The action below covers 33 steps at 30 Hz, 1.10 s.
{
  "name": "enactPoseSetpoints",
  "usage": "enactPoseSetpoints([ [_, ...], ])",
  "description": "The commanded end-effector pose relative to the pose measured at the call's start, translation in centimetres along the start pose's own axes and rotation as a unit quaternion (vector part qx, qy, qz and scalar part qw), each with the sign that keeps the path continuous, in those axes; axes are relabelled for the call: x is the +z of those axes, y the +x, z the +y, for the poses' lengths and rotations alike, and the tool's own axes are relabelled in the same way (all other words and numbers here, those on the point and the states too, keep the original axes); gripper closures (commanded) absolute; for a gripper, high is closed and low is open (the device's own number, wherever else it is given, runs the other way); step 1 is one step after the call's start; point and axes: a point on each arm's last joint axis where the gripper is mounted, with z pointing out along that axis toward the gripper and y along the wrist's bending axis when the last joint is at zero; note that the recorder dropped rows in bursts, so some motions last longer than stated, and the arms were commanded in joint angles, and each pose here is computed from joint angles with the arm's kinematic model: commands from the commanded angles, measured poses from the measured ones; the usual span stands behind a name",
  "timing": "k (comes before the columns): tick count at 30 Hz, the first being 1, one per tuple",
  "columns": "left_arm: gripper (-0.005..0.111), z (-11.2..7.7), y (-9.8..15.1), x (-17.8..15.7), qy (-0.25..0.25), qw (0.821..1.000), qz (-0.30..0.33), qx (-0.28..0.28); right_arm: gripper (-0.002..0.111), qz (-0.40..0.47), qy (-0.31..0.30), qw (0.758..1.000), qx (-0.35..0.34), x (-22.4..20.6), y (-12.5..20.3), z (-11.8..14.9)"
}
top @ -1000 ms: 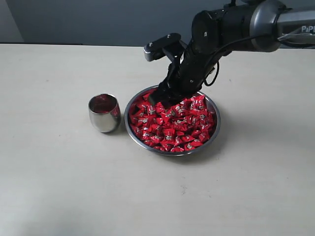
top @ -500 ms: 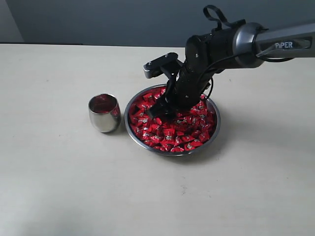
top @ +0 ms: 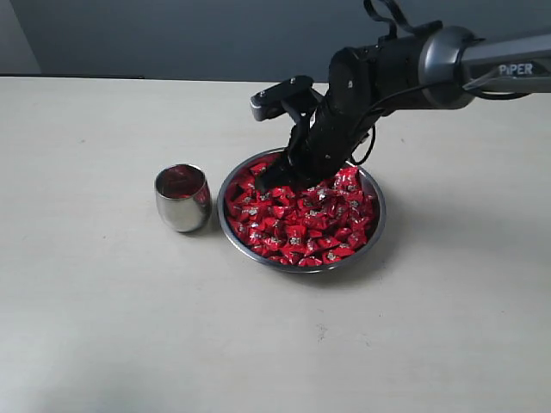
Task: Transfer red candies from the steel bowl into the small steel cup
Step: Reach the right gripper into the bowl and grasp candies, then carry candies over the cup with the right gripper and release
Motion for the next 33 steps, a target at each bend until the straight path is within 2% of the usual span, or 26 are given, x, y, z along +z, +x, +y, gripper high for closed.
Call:
enactPoseSetpoints([
  [1, 0.106, 0.0, -0.3, -0.1, 0.003, 1.0, -0.009, 0.001, 0.108, -0.049, -0.013, 0.998, 0.025, -3.4, -1.1, 0.3],
  [4, 0.106, 0.0, -0.3, -0.1, 0.003, 1.0, -0.009, 0.001, 0.108, -0.079, -0.043, 0.996, 0.028, -5.0, -1.8, 1.4],
  [8, 0.106, 0.0, -0.3, -0.1, 0.003, 1.0, -0.009, 0.001, 0.108, -0.14, -0.094, 0.985, -0.021, -5.4, -3.0, 5.4],
  [12, 0.106, 0.0, -0.3, -0.1, 0.003, 1.0, -0.009, 0.001, 0.108, -0.181, -0.088, 0.979, -0.043, -4.6, -3.8, 7.9],
  [16, 0.106, 0.0, -0.3, -0.1, 0.003, 1.0, -0.009, 0.001, 0.108, -0.173, -0.101, 0.978, -0.058, -3.7, -4.5, 9.3],
  [23, 0.106, 0.0, -0.3, -0.1, 0.003, 1.0, -0.009, 0.001, 0.108, -0.153, -0.103, 0.98, -0.074, -1.1, -5.4, 9.7],
  [33, 0.106, 0.0, -0.3, -0.1, 0.003, 1.0, -0.009, 0.001, 0.107, -0.146, -0.095, 0.981, -0.081, -0.3, -5.4, 9.4],
])
